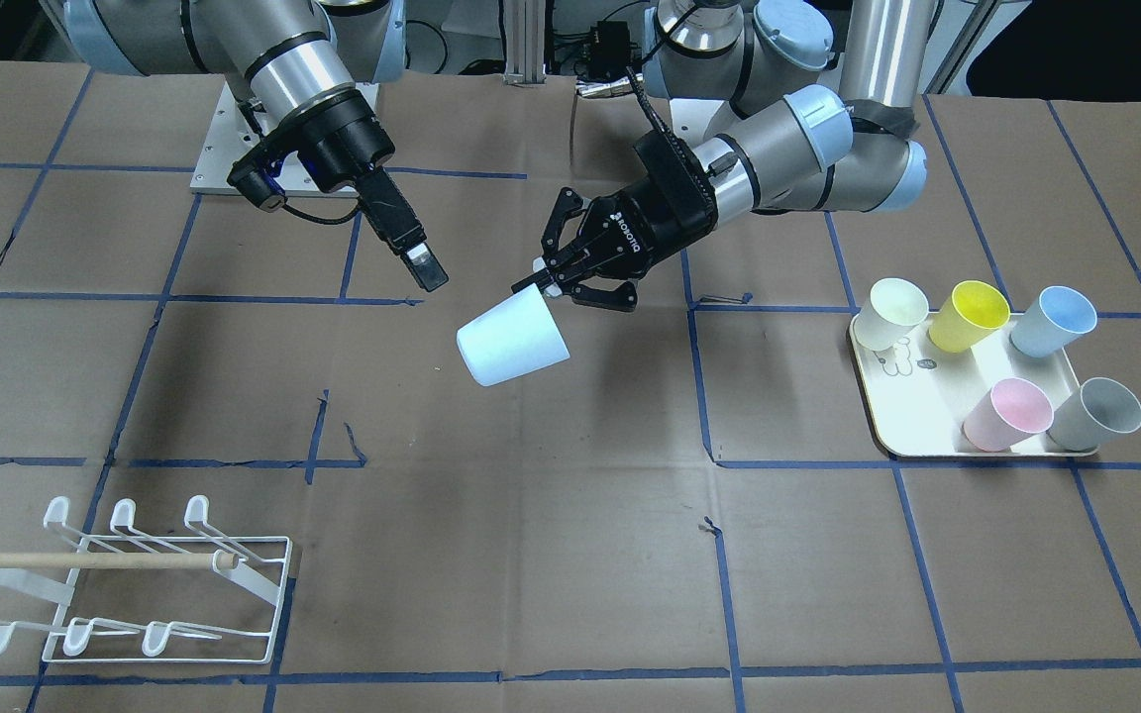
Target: Transfer IKEA cup to right arm and place on rack
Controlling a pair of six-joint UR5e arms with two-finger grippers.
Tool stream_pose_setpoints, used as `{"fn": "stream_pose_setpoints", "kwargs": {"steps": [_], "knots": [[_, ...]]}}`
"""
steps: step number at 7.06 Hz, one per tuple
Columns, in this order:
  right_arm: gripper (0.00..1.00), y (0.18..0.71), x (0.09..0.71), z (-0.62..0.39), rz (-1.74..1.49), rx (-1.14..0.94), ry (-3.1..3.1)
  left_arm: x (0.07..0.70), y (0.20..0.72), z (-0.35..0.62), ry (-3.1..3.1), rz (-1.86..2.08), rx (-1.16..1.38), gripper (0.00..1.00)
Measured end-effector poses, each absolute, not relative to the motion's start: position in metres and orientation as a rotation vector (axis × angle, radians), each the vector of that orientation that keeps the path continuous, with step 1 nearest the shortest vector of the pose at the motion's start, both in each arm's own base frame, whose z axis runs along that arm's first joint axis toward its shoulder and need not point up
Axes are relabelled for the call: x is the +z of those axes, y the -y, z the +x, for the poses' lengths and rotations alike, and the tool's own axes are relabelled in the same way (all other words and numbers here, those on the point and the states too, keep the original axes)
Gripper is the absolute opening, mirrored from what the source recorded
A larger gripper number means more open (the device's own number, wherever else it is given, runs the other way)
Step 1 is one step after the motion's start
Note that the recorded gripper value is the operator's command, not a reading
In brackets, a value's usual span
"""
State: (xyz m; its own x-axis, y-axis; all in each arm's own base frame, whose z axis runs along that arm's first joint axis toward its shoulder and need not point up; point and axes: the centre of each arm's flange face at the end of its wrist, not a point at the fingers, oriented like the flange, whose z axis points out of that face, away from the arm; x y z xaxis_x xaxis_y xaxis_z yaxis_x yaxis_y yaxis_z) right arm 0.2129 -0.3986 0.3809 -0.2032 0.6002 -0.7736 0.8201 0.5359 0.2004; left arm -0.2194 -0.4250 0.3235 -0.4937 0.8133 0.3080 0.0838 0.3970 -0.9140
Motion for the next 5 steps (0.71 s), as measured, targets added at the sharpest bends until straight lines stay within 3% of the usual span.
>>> {"fn": "stream_pose_setpoints", "kwargs": {"steps": [5], "knots": [[0.99,0.443,0.374,0.253,1.157,-0.242,-1.926,0.324,0.424,-0.22,1.855,-0.771,1.153,0.07]]}}
